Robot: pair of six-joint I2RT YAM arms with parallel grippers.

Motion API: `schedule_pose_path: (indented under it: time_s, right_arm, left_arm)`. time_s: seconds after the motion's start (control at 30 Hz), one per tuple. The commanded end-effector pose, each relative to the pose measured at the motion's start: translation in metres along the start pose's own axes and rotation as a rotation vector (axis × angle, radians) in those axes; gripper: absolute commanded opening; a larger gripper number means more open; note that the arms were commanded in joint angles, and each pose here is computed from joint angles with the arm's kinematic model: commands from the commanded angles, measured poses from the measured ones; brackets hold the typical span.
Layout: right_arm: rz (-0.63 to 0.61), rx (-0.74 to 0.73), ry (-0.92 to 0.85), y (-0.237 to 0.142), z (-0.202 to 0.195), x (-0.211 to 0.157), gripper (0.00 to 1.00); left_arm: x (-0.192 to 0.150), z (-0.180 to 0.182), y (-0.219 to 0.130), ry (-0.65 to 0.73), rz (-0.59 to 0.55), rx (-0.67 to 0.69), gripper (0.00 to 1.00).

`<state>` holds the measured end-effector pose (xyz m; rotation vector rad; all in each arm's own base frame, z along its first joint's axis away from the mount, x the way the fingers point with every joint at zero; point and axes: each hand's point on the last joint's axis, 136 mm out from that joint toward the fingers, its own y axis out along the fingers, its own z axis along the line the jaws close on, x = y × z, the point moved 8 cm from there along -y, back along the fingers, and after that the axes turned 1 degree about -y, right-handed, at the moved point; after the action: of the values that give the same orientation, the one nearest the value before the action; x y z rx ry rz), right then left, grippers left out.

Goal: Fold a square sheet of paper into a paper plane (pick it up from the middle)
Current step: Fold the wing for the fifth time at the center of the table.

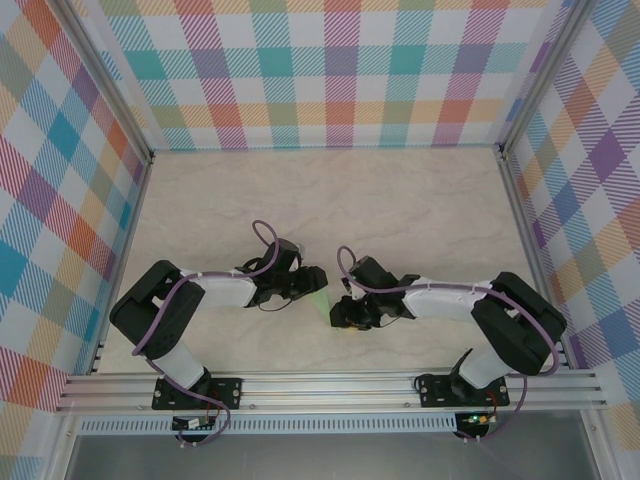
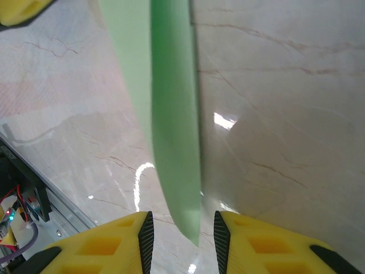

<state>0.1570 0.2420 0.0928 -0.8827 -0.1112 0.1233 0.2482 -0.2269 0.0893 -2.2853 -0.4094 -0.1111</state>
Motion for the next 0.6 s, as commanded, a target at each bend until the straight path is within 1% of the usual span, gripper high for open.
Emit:
schedule_pose_path:
  time_s: [0.0, 0.1, 0.2, 0.5, 0.57]
  right_arm:
    - [0.016, -0.021, -0.033, 0.004, 0.003, 0.003, 0.35]
    - [0.010, -0.017, -0.039, 0.005, 0.006, 0.005, 0.34]
    - [0.018, -0.060, -0.021, 0.008, 0.000, 0.004, 0.31]
    - [0.053, -0.122, 0.031, 0.019, -0.018, -0.003, 0.17]
    - [0.052, -0.132, 0.040, 0.019, -0.021, -0.004, 0.16]
  left_arm:
    - [-0.004, 0.013, 0.008, 0.005, 0.023, 0.069, 0.50]
    - [-0.004, 0.013, 0.008, 0.005, 0.024, 0.069, 0.50]
    - [-0.004, 0.013, 0.008, 0.004, 0.024, 0.069, 0.50]
    - [-0.004, 0.013, 0.009, 0.005, 0.026, 0.068, 0.50]
    - [-0.003, 0.012, 0.010, 0.006, 0.028, 0.068, 0.50]
